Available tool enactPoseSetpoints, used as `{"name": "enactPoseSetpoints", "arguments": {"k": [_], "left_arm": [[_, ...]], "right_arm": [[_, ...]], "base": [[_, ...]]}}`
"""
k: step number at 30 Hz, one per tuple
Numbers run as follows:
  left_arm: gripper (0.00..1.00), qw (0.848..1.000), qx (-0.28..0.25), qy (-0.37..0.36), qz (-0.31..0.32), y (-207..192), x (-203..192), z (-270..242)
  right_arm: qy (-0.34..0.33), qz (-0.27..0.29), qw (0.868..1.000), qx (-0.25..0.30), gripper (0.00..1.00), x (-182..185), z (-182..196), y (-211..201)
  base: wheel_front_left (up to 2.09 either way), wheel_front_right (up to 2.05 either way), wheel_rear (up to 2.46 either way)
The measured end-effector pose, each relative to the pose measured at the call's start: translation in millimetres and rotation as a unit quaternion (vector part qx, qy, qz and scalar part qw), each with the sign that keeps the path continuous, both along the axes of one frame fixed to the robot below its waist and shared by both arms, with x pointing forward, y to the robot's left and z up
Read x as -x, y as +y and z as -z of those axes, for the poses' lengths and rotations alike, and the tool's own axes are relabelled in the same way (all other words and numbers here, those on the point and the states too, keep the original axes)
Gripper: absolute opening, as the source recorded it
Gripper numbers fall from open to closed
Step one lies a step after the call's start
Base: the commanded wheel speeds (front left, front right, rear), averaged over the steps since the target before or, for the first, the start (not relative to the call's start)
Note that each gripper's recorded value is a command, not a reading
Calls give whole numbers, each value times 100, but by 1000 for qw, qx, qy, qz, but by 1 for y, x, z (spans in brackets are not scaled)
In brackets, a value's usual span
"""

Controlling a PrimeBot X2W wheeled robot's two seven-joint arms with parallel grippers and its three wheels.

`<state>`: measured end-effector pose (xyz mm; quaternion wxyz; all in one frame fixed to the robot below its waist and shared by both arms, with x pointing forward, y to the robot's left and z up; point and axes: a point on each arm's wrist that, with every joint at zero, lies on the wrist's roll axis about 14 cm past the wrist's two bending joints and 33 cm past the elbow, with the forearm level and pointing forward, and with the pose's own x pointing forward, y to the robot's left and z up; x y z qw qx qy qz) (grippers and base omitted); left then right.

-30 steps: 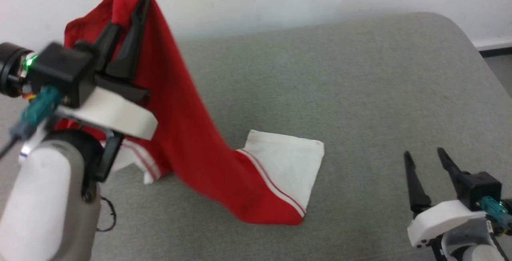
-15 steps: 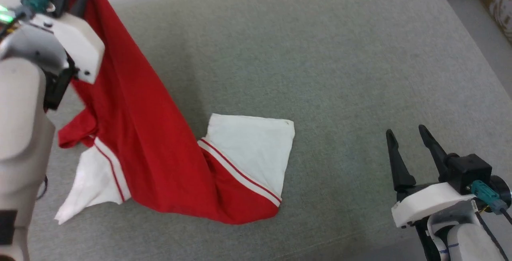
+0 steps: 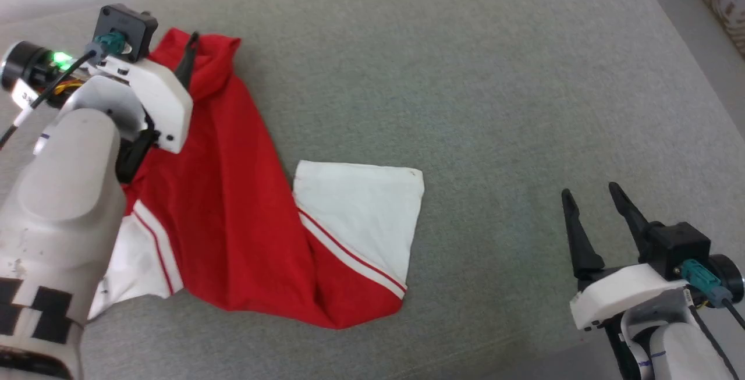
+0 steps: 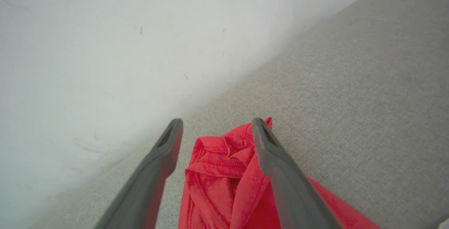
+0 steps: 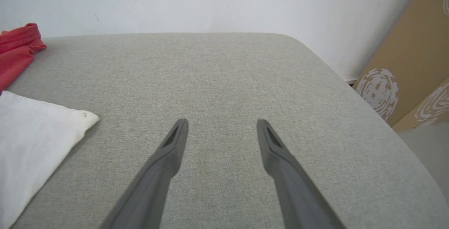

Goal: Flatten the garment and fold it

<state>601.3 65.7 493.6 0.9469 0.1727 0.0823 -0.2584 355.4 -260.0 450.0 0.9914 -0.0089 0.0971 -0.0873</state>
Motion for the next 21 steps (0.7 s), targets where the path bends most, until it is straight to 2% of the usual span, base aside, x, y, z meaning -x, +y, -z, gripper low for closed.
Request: {"name": "enactPoseSetpoints", "arguments": {"k": [5, 10, 17, 21], "left_arm": [[100, 994, 81, -71, -12, 3, 7, -50], [100, 979, 141, -136, -56, 37, 33, -90], [100, 959, 184, -171, -130, 90, 104, -94], [100, 948, 204, -162, -180, 114, 155, -79]], "right_arm": [[-11, -5, 1000, 13, 100, -3, -12, 0], [-15, -25, 999, 21, 100, -6, -20, 11], [-22, -77, 997, 17, 100, -18, -29, 45], [-27, -111, 993, 13, 100, -25, -32, 68]], "base": [[0, 0, 0], [0, 0, 0], [0, 0, 0], [0, 0, 0]]}}
